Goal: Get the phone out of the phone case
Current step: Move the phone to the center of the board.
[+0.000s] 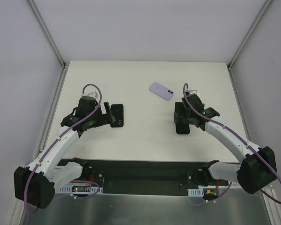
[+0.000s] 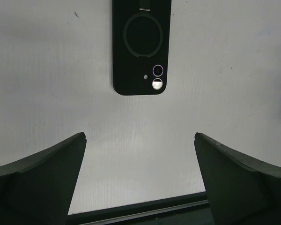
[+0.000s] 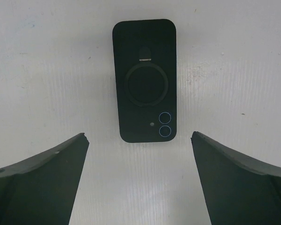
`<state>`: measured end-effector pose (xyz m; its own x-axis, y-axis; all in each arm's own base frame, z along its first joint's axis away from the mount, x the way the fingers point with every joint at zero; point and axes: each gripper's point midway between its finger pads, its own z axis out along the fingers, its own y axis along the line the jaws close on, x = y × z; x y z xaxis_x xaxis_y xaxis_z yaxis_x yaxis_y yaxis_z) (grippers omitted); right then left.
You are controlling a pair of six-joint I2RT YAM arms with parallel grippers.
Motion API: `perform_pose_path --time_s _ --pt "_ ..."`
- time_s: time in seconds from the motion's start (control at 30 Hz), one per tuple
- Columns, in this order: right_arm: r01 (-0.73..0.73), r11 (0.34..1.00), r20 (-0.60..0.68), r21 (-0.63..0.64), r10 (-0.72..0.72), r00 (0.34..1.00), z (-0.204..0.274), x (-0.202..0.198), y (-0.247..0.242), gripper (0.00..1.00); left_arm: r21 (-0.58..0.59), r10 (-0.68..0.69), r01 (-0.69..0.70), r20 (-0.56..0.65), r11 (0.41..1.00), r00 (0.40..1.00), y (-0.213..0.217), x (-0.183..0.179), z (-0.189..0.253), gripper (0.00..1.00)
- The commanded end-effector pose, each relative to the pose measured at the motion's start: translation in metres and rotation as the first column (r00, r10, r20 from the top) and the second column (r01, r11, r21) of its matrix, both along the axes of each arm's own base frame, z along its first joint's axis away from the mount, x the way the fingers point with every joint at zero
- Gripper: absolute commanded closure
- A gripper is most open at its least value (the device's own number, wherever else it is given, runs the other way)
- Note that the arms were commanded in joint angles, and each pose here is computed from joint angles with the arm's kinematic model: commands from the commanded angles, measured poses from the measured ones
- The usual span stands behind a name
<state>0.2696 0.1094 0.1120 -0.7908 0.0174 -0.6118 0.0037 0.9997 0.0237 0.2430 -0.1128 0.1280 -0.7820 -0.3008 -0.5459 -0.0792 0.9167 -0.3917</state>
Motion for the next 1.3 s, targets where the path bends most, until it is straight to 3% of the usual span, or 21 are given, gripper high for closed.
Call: perform_pose_path --time_s 0.0,0.5,0.7,1.0,1.2,1.27 --pt "0.018 0.999 0.041 -0.029 -0.016 0.999 0.011 0.004 -0.004 0.04 0.002 0.02 -0.02 0.025 1.0 0.999 0.002 0.005 0.005 0.01" --pt "0.029 0.998 -0.071 -0.057 -0.033 0.997 -0.016 0.014 -0.01 0.04 0.063 -0.072 0.076 -0.068 0.995 0.995 -0.017 0.001 -0.006 0.01" --pt "0.098 0.994 -0.18 0.041 -0.089 0.98 -0.038 0.028 -0.022 0.04 0.06 -0.077 0.082 -0.091 0.995 0.993 -0.021 -0.006 -0.013 0.01" --pt "0.042 0.99 -0.312 0.132 0.001 0.95 -0.077 0.027 0.001 0.04 0.042 -0.084 0.088 -0.094 0.995 0.992 -0.022 -0.011 -0.013 0.01" --pt "-0.012 0.997 -0.39 0.082 0.043 0.92 -0.098 0.011 0.009 0.04 0.005 -0.107 0.108 -0.099 0.994 0.989 -0.032 -0.009 -0.007 0.01" --pt "-0.044 0.999 -0.39 -0.022 0.032 0.92 -0.101 0.012 0.007 0.04 0.005 -0.11 0.112 -0.108 0.994 0.988 -0.033 -0.008 -0.008 0.01"
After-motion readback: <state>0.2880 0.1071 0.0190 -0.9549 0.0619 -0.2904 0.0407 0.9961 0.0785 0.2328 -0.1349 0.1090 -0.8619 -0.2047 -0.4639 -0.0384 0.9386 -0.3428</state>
